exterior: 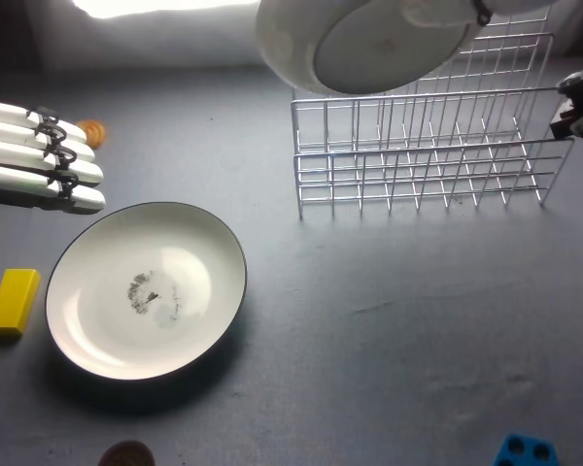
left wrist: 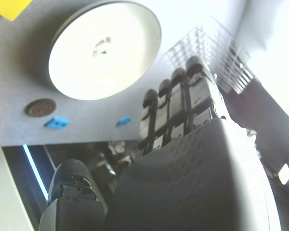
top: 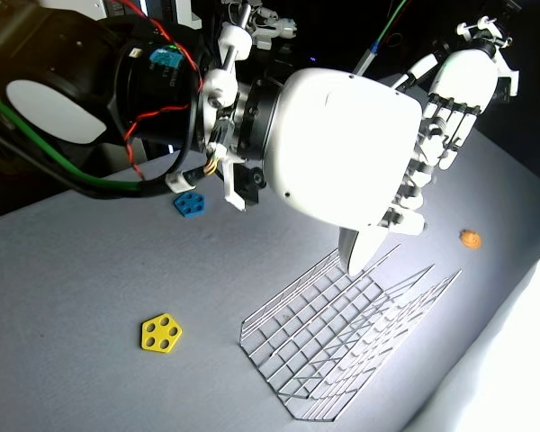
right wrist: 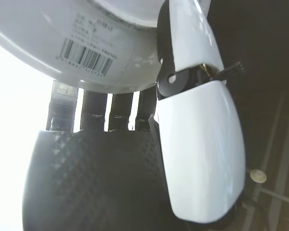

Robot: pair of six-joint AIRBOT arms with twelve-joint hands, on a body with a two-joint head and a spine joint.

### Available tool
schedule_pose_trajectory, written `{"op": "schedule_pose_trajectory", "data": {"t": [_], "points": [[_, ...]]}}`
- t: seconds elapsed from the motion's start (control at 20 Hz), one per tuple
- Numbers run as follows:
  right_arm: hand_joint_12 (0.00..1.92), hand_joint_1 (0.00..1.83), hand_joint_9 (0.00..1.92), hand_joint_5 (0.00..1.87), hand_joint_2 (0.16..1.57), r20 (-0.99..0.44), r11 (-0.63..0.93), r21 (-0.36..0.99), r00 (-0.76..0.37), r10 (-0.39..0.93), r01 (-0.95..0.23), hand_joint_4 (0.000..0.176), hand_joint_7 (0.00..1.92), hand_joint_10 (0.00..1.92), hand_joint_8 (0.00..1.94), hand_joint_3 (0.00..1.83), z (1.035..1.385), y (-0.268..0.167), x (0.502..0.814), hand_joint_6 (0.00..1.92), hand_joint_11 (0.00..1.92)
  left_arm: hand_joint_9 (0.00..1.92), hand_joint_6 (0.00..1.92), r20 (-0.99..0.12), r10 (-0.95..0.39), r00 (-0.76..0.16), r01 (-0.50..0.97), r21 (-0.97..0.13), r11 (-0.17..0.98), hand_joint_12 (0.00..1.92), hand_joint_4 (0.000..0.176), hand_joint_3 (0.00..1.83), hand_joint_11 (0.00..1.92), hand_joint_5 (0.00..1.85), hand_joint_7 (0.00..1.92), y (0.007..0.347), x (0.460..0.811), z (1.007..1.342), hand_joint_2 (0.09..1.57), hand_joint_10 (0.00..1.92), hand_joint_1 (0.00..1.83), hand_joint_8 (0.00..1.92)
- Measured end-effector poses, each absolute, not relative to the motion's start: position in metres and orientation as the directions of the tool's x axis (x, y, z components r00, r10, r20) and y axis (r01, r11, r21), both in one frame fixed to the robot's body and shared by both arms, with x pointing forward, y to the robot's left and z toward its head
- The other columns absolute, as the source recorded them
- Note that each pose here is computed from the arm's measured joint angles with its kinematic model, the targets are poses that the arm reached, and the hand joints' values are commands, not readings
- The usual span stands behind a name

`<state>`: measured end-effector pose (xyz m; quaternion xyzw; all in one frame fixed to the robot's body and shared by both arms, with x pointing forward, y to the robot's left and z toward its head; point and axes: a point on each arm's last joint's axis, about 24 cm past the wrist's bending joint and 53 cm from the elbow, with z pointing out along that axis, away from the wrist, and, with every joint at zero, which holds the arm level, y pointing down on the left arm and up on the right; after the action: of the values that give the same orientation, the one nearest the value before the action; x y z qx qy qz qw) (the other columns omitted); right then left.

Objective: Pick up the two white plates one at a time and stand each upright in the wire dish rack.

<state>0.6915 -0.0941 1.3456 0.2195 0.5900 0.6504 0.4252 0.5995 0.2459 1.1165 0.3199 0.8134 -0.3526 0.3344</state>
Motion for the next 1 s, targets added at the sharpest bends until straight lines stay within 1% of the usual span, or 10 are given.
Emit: {"op": "schedule_pose_trajectory", "data": {"t": [0.1, 0.25, 0.45, 0.5, 0.65, 0.75, 0.85, 0.9, 1.0], "points": [[1.27, 1.37, 0.87, 0.93, 1.13, -0.192, 0.049, 0.963, -0.540, 0.819, -0.266, 0.000, 0.92, 1.26, 0.98, 0.00, 1.342, -0.101, 0.697, 1.07, 0.62, 0.03, 0.00, -0.752, 0.307, -0.584, 0.757, -0.367, 0.540, 0.12, 0.000, 0.00, 0.01, 0.09, 0.06, 0.243, 0.592, 1.107, 1.05, 0.00, 0.00, 0.00], [1.25, 1.37, 0.89, 0.94, 1.12, -0.192, 0.066, 0.966, -0.521, 0.832, -0.251, 0.000, 0.94, 1.22, 0.96, 0.00, 1.341, -0.113, 0.707, 1.06, 0.63, 0.02, 0.01, -0.726, 0.342, -0.596, 0.766, -0.386, 0.514, 0.09, 0.000, 0.00, 0.01, 0.08, 0.04, 0.234, 0.579, 1.095, 1.05, 0.01, 0.00, 0.01], [1.24, 1.37, 0.88, 0.93, 1.13, -0.188, 0.077, 0.969, -0.495, 0.848, -0.236, 0.000, 0.93, 1.23, 0.97, 0.00, 1.340, -0.129, 0.718, 1.07, 0.63, 0.03, 0.00, -0.727, 0.334, -0.600, 0.760, -0.387, 0.522, 0.10, 0.000, 0.00, 0.02, 0.08, 0.05, 0.232, 0.580, 1.094, 1.05, 0.00, 0.00, 0.00], [1.24, 1.37, 0.87, 0.92, 1.13, -0.185, 0.081, 0.971, -0.494, 0.850, -0.224, 0.000, 0.91, 1.24, 0.99, 0.00, 1.337, -0.131, 0.720, 1.10, 0.63, 0.05, 0.01, -0.722, 0.344, -0.600, 0.760, -0.380, 0.528, 0.12, 0.000, 0.00, 0.04, 0.11, 0.08, 0.232, 0.579, 1.089, 1.06, 0.01, 0.00, 0.01], [1.25, 1.37, 0.87, 0.93, 1.13, -0.185, 0.094, 0.974, -0.488, 0.853, -0.205, 0.000, 0.93, 1.25, 0.98, 0.00, 1.332, -0.136, 0.724, 1.07, 0.62, 0.04, 0.01, -0.705, 0.370, -0.605, 0.760, -0.373, 0.532, 0.12, 0.000, 0.00, 0.03, 0.11, 0.07, 0.232, 0.575, 1.079, 1.05, 0.01, 0.00, 0.01], [1.28, 1.36, 0.84, 0.91, 1.14, -0.185, 0.099, 0.975, -0.484, 0.855, -0.197, 0.000, 0.91, 1.29, 1.00, 0.00, 1.330, -0.139, 0.726, 1.10, 0.61, 0.04, 0.00, -0.704, 0.377, -0.602, 0.763, -0.369, 0.531, 0.12, 0.000, 0.00, 0.02, 0.09, 0.06, 0.229, 0.573, 1.075, 1.05, 0.00, 0.00, 0.00], [1.27, 1.37, 0.87, 0.92, 1.13, -0.185, 0.105, 0.976, -0.476, 0.860, -0.191, 0.000, 0.92, 1.26, 0.99, 0.00, 1.329, -0.144, 0.730, 1.07, 0.61, 0.04, 0.00, -0.696, 0.393, -0.601, 0.766, -0.360, 0.533, 0.13, 0.000, 0.00, 0.02, 0.10, 0.07, 0.229, 0.572, 1.069, 1.05, 0.01, 0.00, 0.00], [1.27, 1.36, 0.86, 0.92, 1.14, -0.185, 0.106, 0.976, -0.472, 0.862, -0.190, 0.000, 0.91, 1.26, 1.00, 0.00, 1.329, -0.147, 0.731, 1.09, 0.60, 0.05, 0.01, -0.693, 0.398, -0.601, 0.765, -0.355, 0.538, 0.13, 0.000, 0.00, 0.03, 0.11, 0.08, 0.231, 0.572, 1.066, 1.05, 0.01, 0.00, 0.01], [1.27, 1.36, 0.87, 0.91, 1.14, -0.187, 0.109, 0.976, -0.468, 0.864, -0.188, 0.000, 0.91, 1.26, 1.00, 0.00, 1.327, -0.148, 0.733, 1.09, 0.59, 0.03, 0.00, -0.684, 0.410, -0.603, 0.762, -0.343, 0.549, 0.13, 0.000, 0.00, 0.01, 0.08, 0.05, 0.233, 0.573, 1.060, 1.05, 0.00, 0.00, 0.00]]}}
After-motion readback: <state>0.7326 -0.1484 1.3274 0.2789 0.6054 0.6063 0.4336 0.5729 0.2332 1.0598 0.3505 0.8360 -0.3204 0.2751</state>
